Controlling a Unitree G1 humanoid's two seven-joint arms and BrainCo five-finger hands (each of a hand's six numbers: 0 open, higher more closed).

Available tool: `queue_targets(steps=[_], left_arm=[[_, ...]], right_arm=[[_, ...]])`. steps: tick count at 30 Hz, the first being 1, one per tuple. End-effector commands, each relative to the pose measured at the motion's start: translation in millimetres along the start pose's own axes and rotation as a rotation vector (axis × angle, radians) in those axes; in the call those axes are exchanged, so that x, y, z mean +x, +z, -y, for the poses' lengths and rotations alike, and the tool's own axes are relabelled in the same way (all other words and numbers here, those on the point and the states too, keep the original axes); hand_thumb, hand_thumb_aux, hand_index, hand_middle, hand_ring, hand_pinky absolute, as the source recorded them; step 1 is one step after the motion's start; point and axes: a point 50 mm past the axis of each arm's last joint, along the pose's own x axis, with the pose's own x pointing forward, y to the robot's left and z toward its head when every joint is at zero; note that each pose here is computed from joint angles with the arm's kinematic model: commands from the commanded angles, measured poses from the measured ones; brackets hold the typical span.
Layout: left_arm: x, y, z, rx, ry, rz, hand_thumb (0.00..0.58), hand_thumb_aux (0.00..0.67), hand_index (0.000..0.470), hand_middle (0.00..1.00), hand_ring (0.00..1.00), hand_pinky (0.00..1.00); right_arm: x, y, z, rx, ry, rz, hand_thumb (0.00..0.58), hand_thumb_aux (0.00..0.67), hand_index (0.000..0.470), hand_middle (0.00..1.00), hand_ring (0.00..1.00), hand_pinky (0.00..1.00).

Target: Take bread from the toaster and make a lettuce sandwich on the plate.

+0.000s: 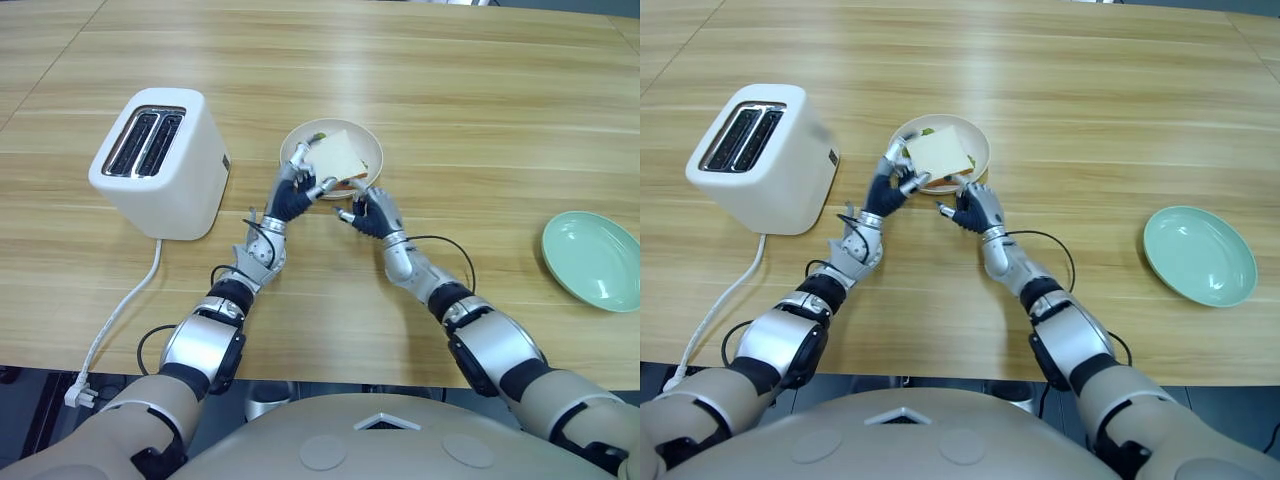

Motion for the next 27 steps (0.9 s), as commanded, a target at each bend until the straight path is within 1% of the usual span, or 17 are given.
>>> queue_targets(steps=[1,3,5,7,9,13,16,21,24,27], left_arm=[[-4.0,4.1,-20.8,-0.039,0.139,0.032,0.000,0.000,0.000,0.00,0.00,0.00],[-6.6,1.0,-29.2,-0.048,0.192,0.004,0.000,0.000,0.000,0.00,0.00,0.00],[-11.0,-6.6,-31.6,-0.026,0.191,-0.052,0.000,0.000,0.000,0.00,0.00,0.00],[-14.7,-15.8,-32.5,-0.033,0.194,-0.133,0.000,0.000,0.000,0.00,0.00,0.00],[-15.8,-19.9,-33.7,-0.050,0.191,-0.172,0.000,0.000,0.000,0.00,0.00,0.00],[-20.6,-21.8,-30.9,-0.069,0.161,-0.197,0.000,0.000,0.000,0.00,0.00,0.00],[-24.1,-20.8,-27.1,-0.061,0.136,-0.194,0.000,0.000,0.000,0.00,0.00,0.00],[-28.7,-18.9,-19.7,-0.066,0.094,-0.192,0.000,0.000,0.000,0.00,0.00,0.00],[-30.3,-17.0,-16.9,-0.070,0.079,-0.181,0.000,0.000,0.000,0.00,0.00,0.00],[-31.6,-15.7,-18.0,-0.067,0.090,-0.173,0.000,0.000,0.000,0.00,0.00,0.00]], right_arm=[[-2.2,0.8,34.6,0.035,-0.224,0.061,0.000,0.000,0.000,0.00,0.00,0.00],[-2.9,-2.0,50.0,0.047,-0.315,0.056,0.000,0.000,0.000,0.00,0.00,0.00],[-4.3,-8.2,57.4,0.071,-0.362,0.013,0.000,0.000,0.000,0.00,0.00,0.00],[-6.5,-15.2,57.6,0.106,-0.364,-0.051,0.000,0.000,0.000,0.00,0.00,0.00],[-9.1,-19.8,54.9,0.139,-0.344,-0.097,0.000,0.000,0.000,0.00,0.00,0.00],[-12.4,-20.4,42.9,0.198,-0.271,-0.133,0.000,0.000,0.000,0.00,0.00,0.00],[-14.3,-17.5,37.4,0.209,-0.242,-0.127,0.000,0.000,0.000,0.00,0.00,0.00],[-22.7,-14.6,34.0,0.143,-0.179,-0.086,0.000,0.000,0.000,0.00,0.00,0.00],[-25.5,-21.9,33.4,0.130,-0.179,-0.153,0.000,0.000,0.000,0.00,0.00,0.00],[-24.0,-19.3,35.2,0.114,-0.185,-0.124,0.000,0.000,0.000,0.00,0.00,0.00]])
